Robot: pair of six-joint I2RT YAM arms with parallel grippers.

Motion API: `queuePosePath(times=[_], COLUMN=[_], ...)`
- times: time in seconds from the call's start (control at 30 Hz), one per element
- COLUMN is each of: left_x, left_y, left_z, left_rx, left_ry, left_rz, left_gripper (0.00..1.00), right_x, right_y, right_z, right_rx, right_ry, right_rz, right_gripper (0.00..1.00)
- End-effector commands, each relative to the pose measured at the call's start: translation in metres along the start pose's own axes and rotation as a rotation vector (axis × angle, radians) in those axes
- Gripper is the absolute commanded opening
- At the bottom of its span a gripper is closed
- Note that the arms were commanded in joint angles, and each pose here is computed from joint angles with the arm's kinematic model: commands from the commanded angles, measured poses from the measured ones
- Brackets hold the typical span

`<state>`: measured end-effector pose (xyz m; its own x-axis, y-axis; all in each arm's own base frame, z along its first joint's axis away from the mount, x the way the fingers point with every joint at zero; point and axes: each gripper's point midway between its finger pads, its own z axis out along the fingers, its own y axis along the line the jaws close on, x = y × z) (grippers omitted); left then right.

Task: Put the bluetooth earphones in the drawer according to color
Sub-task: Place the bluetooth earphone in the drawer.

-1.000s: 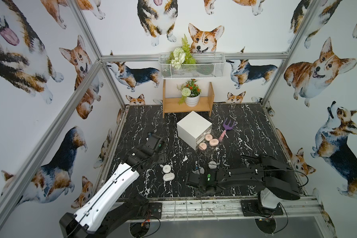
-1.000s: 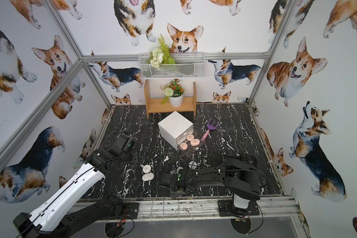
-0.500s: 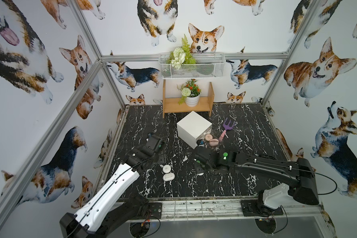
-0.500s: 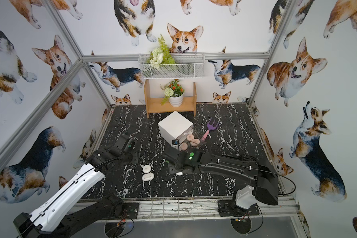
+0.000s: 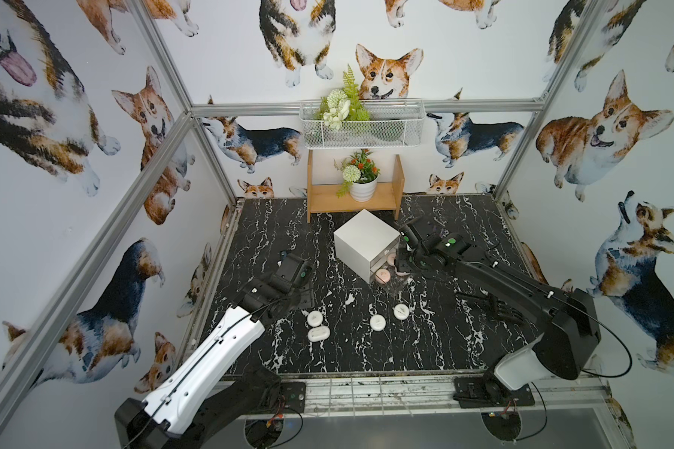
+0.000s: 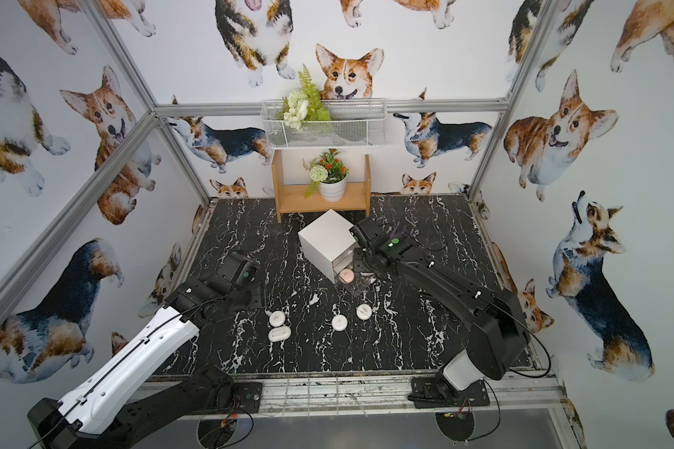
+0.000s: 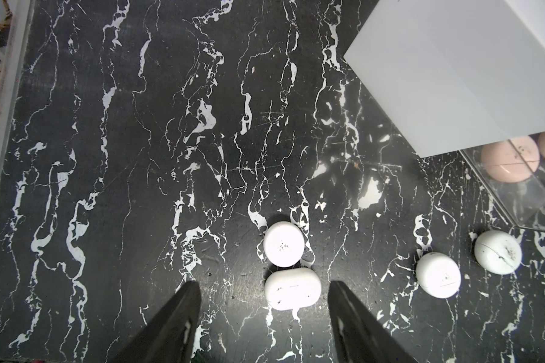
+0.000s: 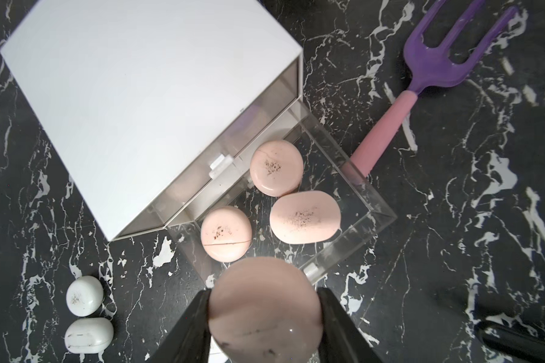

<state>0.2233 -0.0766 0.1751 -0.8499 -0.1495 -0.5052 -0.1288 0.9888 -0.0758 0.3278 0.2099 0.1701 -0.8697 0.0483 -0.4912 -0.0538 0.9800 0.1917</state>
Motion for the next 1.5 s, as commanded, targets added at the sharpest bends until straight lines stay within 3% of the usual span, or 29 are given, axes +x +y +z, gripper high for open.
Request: queuePosePath(times=[0.0, 0.73, 0.93, 1.27, 1.47], left_x=[-0.003, -0.001, -0.002, -0.005, -0.022], left_y=[-0.001, -0.002, -0.002, -0.004, -0.012], left_z=[-0.002, 0.001, 0.002, 0.002, -0.003], left_rx=[0.004, 0.003, 0.000, -0.002, 0.006], left_ry=[-0.007, 0.004, 0.005, 0.003, -0.019], left_rz=[0.006, 0.013, 0.016, 0.019, 0.038], left_gripper=[0.70, 0.70, 0.70, 0.70, 0.70], right_x=[-0.002, 0.037, 0.042, 0.035, -0.007], right_y=[0.009, 0.006, 0.002, -0.005, 0.006], right_z=[0.014, 0.061, 0.061, 0.044, -0.008], right_rx=[-0.043, -0.038, -0.024, 0.016, -0.045], right_ry=[0.010, 0.166, 0.182, 0.161, -0.010], right_rz=[-0.040, -0.114, -0.125, -0.141, -0.080], right_gripper=[0.44, 0.47, 0.52, 0.74, 0.73])
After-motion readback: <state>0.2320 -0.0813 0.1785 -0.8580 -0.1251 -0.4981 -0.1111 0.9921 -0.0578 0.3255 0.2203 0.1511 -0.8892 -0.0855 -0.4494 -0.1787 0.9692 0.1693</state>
